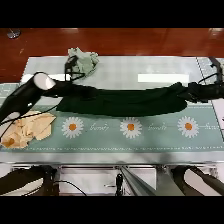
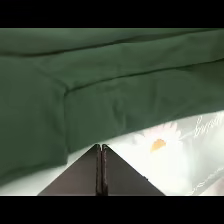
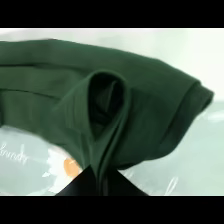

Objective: Fold the shirts.

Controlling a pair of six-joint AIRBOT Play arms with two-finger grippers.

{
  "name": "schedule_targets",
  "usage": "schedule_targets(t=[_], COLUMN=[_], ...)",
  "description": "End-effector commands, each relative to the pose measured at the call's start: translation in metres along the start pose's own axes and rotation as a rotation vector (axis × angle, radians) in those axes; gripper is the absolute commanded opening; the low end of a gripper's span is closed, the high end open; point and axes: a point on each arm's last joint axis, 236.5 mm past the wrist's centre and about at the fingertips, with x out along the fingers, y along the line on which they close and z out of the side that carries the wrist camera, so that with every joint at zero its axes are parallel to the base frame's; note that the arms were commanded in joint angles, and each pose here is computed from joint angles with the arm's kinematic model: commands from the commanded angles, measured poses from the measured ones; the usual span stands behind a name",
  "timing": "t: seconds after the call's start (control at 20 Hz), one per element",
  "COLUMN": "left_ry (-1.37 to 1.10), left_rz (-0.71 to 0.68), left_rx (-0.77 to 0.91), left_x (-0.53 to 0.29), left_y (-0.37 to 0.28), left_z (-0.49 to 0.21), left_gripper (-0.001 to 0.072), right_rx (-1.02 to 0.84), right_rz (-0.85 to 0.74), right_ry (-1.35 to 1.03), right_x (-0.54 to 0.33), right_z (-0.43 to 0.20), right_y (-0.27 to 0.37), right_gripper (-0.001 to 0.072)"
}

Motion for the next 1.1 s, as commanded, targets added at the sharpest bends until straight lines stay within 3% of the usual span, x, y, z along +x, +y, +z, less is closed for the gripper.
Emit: schedule_targets(t=[0.0, 0.3, 0.45, 0.7, 0.85, 1.05], left_ry=[0.106, 0.382, 0.437, 0.425, 0.341, 0.194], left_rz=[-0.017, -0.106, -0.265, -0.434, -0.446, -0.349], left_rx=[0.136, 0.213, 0.078, 0.046, -0.013, -0.150], left_x=[0.066, 0.170, 0.181, 0.177, 0.152, 0.072], left_y=[-0.049, -0.147, -0.209, -0.259, -0.231, -0.110], left_z=[-0.005, -0.075, -0.107, -0.116, -0.047, 0.070], left_gripper=[0.0017, 0.0017, 0.0018, 0.0019, 0.0019, 0.0018], right_rx=[0.005, 0.001, 0.010, 0.001, -0.002, -0.050], right_rz=[-0.025, -0.012, 0.010, 0.077, 0.106, 0.224], right_ry=[-0.145, -0.200, -0.209, -0.260, -0.261, -0.251], right_x=[-0.045, -0.078, -0.079, -0.083, -0.084, -0.079], right_z=[-0.039, -0.080, -0.080, -0.069, -0.068, -0.063], right_y=[0.039, 0.074, 0.080, 0.096, 0.103, 0.136], right_gripper=[0.0021, 0.0022, 0.0022, 0.0022, 0.0022, 0.0022])
